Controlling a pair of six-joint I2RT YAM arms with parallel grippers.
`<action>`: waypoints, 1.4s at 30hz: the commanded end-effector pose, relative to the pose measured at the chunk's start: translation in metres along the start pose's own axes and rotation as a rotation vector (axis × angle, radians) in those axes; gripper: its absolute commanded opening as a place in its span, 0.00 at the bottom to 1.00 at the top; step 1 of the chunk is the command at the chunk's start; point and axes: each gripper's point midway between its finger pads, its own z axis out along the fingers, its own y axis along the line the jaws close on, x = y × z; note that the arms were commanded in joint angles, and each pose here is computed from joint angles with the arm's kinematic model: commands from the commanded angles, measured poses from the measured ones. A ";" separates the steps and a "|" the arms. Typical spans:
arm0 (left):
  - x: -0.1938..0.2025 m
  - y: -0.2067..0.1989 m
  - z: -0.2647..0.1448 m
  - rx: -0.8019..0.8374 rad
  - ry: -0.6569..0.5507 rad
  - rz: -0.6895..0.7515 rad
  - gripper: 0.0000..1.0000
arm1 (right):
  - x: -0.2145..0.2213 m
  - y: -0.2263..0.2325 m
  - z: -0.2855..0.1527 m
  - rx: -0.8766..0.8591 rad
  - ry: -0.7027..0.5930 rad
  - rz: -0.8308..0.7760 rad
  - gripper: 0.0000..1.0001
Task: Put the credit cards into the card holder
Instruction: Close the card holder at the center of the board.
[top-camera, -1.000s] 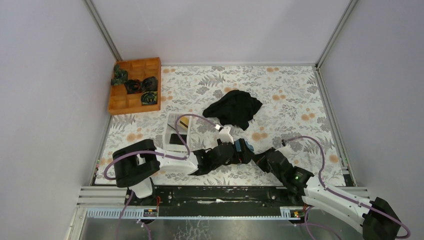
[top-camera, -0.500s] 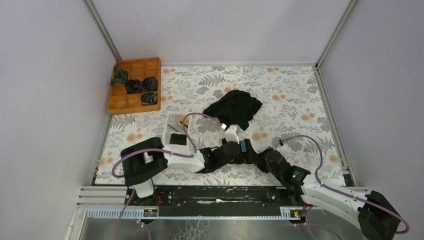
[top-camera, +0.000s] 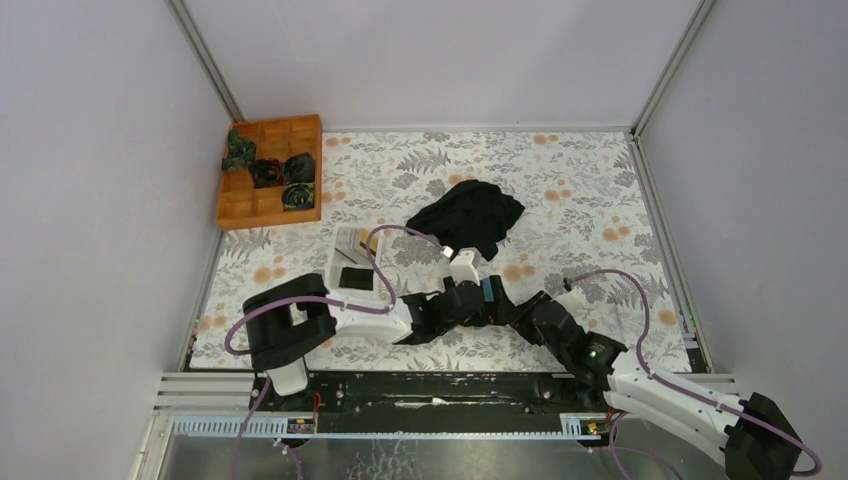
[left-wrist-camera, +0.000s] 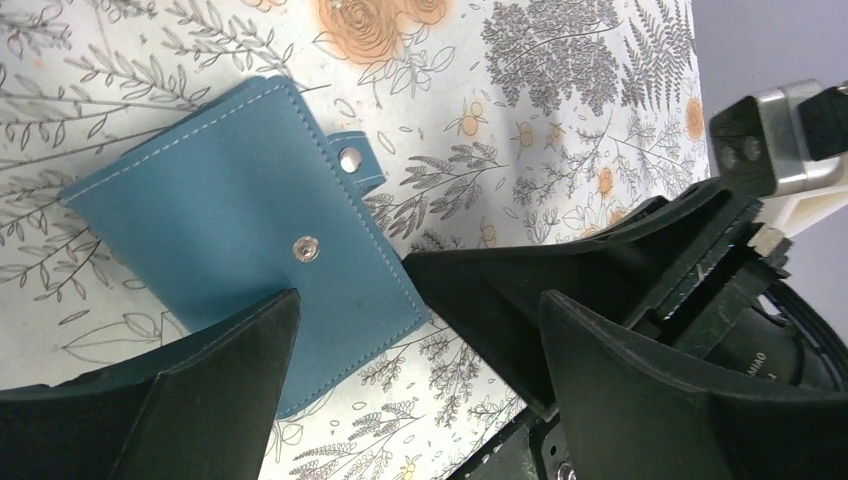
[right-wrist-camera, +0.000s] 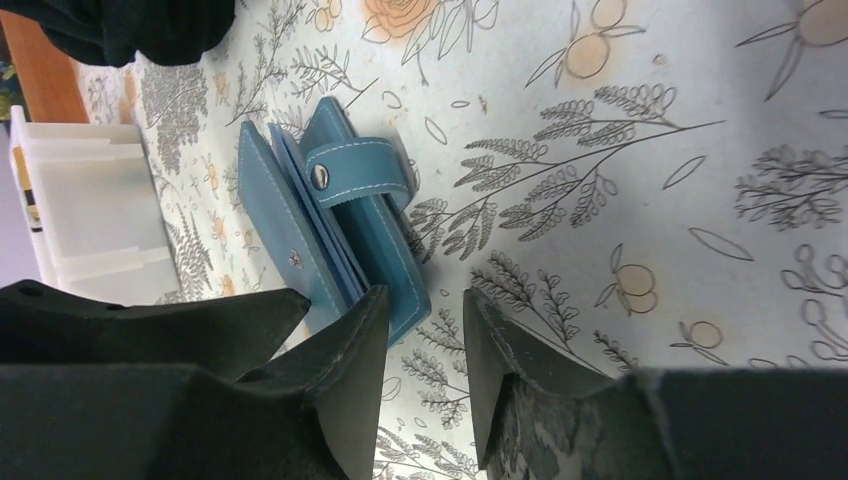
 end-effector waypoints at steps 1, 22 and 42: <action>0.010 0.023 0.000 -0.050 0.002 -0.055 0.97 | -0.022 0.007 -0.005 0.023 -0.091 -0.040 0.41; 0.006 0.035 -0.008 -0.001 -0.042 -0.169 0.96 | -0.037 0.010 0.004 0.098 -0.165 -0.184 0.48; 0.008 0.050 -0.012 0.015 -0.042 -0.264 0.90 | -0.029 0.003 0.021 0.169 -0.241 -0.392 0.52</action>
